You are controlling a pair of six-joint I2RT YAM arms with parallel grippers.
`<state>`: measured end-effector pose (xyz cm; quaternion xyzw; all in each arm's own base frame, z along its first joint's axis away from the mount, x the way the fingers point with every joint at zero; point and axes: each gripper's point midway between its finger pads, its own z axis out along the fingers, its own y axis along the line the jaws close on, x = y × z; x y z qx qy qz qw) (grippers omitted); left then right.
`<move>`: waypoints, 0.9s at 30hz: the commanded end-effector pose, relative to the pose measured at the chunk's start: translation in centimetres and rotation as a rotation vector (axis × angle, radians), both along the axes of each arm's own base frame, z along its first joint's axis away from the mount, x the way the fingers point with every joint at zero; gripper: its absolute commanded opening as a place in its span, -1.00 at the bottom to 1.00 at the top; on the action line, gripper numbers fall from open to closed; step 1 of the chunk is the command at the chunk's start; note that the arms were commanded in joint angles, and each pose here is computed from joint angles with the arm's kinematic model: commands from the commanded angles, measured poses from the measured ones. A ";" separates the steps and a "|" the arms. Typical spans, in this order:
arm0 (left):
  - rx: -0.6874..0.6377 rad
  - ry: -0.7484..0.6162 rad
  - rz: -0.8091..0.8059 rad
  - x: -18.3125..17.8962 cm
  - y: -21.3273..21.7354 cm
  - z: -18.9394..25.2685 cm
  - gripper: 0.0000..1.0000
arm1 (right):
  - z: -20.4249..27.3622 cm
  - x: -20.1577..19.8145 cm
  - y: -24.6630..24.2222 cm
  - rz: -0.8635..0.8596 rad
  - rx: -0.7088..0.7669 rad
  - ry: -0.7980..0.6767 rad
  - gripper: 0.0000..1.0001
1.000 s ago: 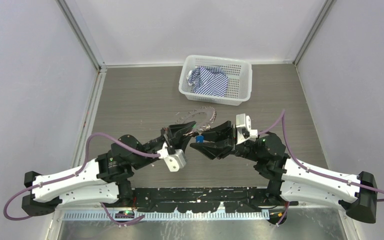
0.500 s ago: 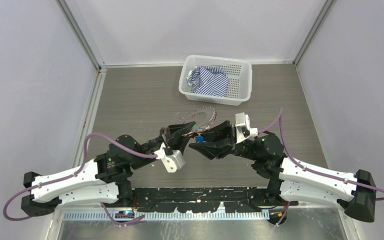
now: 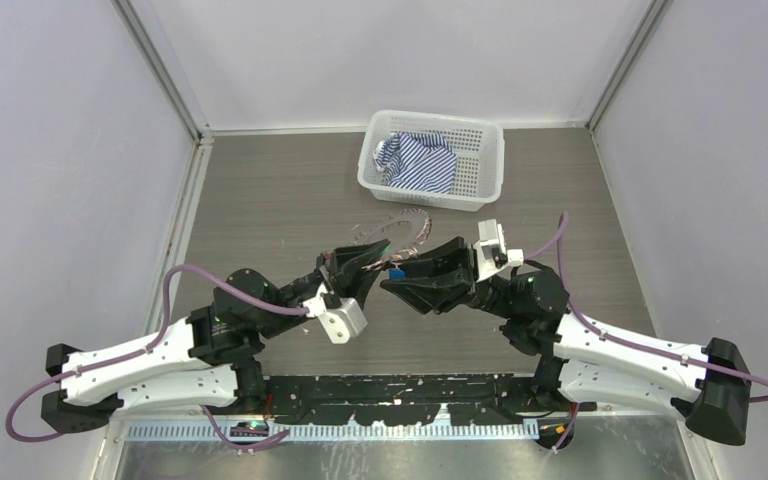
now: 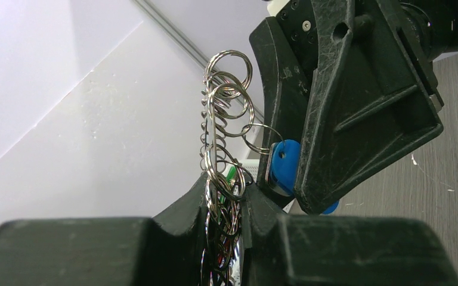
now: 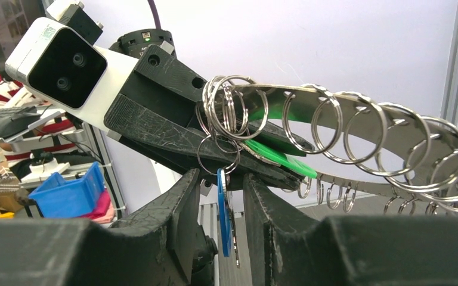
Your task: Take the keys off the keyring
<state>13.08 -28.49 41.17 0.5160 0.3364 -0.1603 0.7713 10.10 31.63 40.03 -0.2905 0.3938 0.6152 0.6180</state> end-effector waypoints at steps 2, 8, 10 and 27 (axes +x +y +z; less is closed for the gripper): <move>-0.095 -0.025 -0.041 -1.0 0.7 3.3 -0.99 | 3.0 0.5 -1.3 -0.038 0.116 -0.026 -0.25; -0.087 -0.022 -0.044 -1.0 0.5 3.0 -0.99 | 3.5 0.8 -1.4 -0.047 0.127 -0.018 -0.27; -0.087 -0.022 -0.044 -1.0 0.6 3.0 -0.99 | 3.5 0.9 -1.3 -0.050 0.127 -0.015 -0.27; -0.067 -0.013 -0.047 -1.0 0.4 2.5 -0.99 | 3.7 1.4 -1.3 -0.075 0.085 -0.003 -0.59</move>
